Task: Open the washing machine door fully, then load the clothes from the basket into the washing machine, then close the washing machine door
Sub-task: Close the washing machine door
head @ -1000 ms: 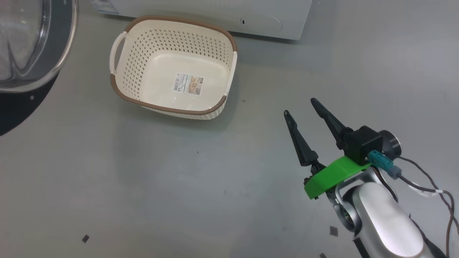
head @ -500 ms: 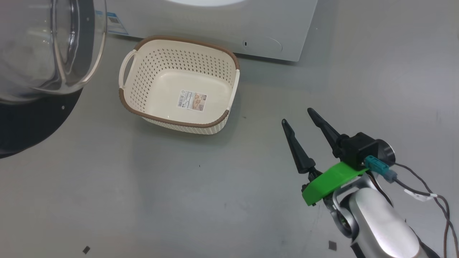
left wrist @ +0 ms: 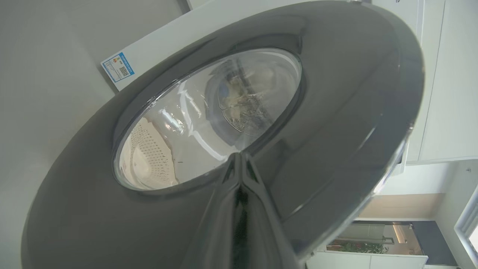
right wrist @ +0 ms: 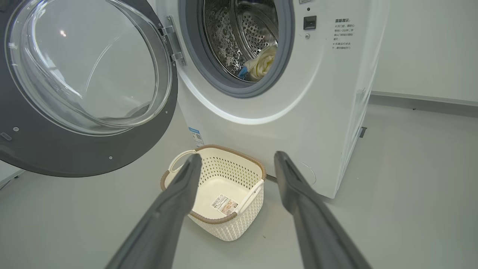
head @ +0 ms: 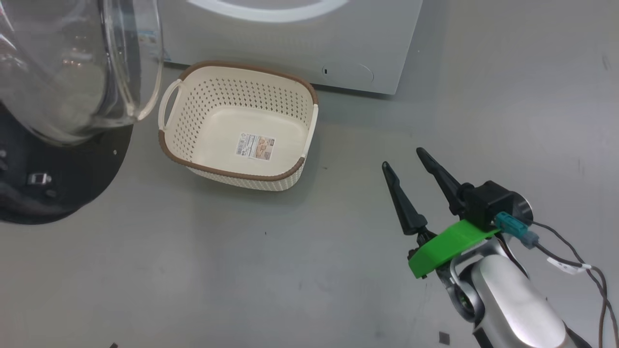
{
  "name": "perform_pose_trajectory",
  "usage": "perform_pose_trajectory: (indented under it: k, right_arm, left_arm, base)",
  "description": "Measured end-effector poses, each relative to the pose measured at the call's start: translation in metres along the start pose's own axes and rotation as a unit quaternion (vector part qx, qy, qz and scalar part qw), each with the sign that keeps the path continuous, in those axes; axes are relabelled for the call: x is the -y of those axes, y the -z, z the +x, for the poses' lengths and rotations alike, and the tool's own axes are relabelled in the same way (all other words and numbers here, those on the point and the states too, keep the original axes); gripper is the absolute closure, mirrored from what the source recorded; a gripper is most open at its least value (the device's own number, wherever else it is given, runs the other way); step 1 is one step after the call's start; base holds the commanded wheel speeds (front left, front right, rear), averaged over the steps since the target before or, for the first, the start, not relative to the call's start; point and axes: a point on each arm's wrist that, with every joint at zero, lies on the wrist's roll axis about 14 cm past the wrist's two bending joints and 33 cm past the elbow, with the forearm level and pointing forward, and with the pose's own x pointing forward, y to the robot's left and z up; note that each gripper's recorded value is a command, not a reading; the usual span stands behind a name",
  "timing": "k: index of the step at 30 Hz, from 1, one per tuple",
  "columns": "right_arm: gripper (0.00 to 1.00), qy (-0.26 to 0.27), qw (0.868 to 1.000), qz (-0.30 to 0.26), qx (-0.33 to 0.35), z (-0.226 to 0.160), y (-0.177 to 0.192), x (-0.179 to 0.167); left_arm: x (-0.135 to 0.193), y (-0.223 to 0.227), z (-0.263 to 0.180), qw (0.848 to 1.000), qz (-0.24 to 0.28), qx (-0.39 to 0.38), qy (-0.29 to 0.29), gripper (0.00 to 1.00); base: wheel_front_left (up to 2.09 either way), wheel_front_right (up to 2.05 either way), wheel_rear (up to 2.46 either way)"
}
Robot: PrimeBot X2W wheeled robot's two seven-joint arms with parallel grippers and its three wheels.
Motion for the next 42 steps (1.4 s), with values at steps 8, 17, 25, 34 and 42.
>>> perform_pose_trajectory:
  k: [8, 17, 25, 34, 42]
  right_arm:
    - [0.0, 0.012, 1.0, 0.0, 0.013, -0.006, -0.01, 0.004]
    - [0.0, 0.025, 1.0, 0.001, 0.018, -0.017, -0.017, 0.007]
    - [0.0, 0.045, 0.999, -0.003, 0.028, -0.026, -0.025, 0.017]
    - [0.0, 0.07, 0.997, 0.001, 0.034, -0.041, -0.029, 0.029]
    - [0.0, 0.1, 0.994, -0.003, 0.048, -0.056, -0.039, 0.045]
  left_arm:
    - [0.027, 0.03, 0.01, 0.998, -0.005, -0.039, 0.058, 1.0]
    - [0.046, 0.069, 0.023, 0.992, -0.01, -0.08, 0.095, 1.0]
    - [0.052, 0.103, 0.04, 0.986, -0.053, -0.105, 0.117, 1.0]
    - [0.076, 0.14, 0.063, 0.976, -0.079, -0.131, 0.155, 1.0]
    - [0.091, 0.171, 0.086, 0.968, -0.095, -0.158, 0.172, 1.0]
  base:
    - [0.0, 0.0, 0.0]
    - [0.0, 0.0, 0.0]
    - [0.0, 0.0, 0.0]
    - [0.0, 0.0, 0.0]
    - [0.0, 0.0, 0.0]
